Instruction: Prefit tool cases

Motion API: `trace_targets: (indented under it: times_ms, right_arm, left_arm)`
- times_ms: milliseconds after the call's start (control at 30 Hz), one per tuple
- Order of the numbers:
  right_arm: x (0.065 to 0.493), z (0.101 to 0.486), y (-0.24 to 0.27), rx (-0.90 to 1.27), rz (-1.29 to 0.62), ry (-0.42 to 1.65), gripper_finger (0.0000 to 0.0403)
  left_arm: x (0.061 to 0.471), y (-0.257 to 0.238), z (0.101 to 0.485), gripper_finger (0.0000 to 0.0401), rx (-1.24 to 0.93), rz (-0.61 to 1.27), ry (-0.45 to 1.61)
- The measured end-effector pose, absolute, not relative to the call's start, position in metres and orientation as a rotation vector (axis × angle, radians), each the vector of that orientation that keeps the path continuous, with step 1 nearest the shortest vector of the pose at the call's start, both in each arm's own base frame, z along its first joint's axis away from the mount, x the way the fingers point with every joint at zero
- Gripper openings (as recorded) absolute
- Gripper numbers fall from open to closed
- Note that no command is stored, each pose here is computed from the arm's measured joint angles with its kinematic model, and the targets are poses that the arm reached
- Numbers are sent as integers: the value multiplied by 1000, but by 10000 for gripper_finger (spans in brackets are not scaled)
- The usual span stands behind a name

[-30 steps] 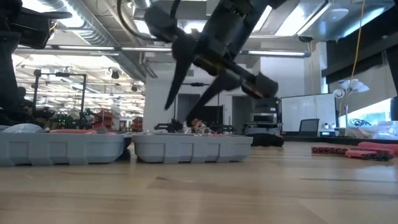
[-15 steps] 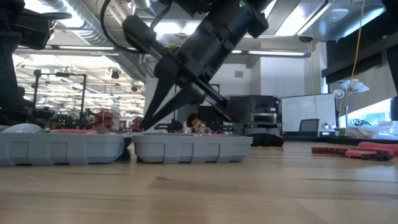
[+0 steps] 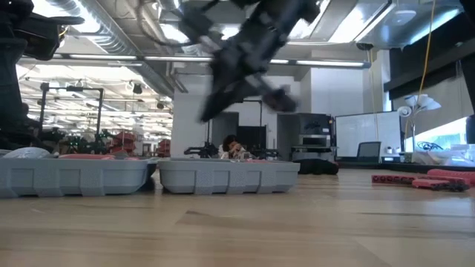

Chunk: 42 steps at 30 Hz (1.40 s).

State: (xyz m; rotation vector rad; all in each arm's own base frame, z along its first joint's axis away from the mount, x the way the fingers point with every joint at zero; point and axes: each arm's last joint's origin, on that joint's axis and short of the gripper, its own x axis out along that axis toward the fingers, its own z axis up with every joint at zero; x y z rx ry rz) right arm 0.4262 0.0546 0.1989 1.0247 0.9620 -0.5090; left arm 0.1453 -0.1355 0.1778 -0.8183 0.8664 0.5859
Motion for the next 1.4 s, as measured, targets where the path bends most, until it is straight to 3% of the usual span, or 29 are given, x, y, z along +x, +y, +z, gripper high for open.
trace_targets:
  times_ms: [100, 233, 400, 633, 867, 1067, 1267, 1400]
  right_arm:
    - [397, 217, 49, 914, -672, 1057, 0]
    - [363, 232, 61, 810, -669, 1211, 0]
    - [309, 222, 72, 925, -671, 1335, 0]
    - [239, 223, 59, 1117, -618, 1143, 0]
    - [212, 205, 52, 931, -481, 1138, 10]
    - [221, 188, 54, 689, -357, 1216, 95]
    - [224, 178, 49, 594, -401, 1244, 202]
    - [225, 177, 50, 539, -335, 1256, 236]
  left_arm:
    - [146, -135, 178, 106, -803, 581, 869]
    - [146, -131, 177, 106, -798, 622, 849]
    - [149, -127, 177, 106, -810, 655, 835]
    - [151, -123, 177, 106, -878, 709, 806]
    - [156, -120, 178, 106, -887, 711, 794]
    - [159, -117, 178, 106, -941, 742, 793]
    - [161, -114, 177, 106, -1002, 788, 769]
    - [161, -113, 177, 106, -1034, 808, 757]
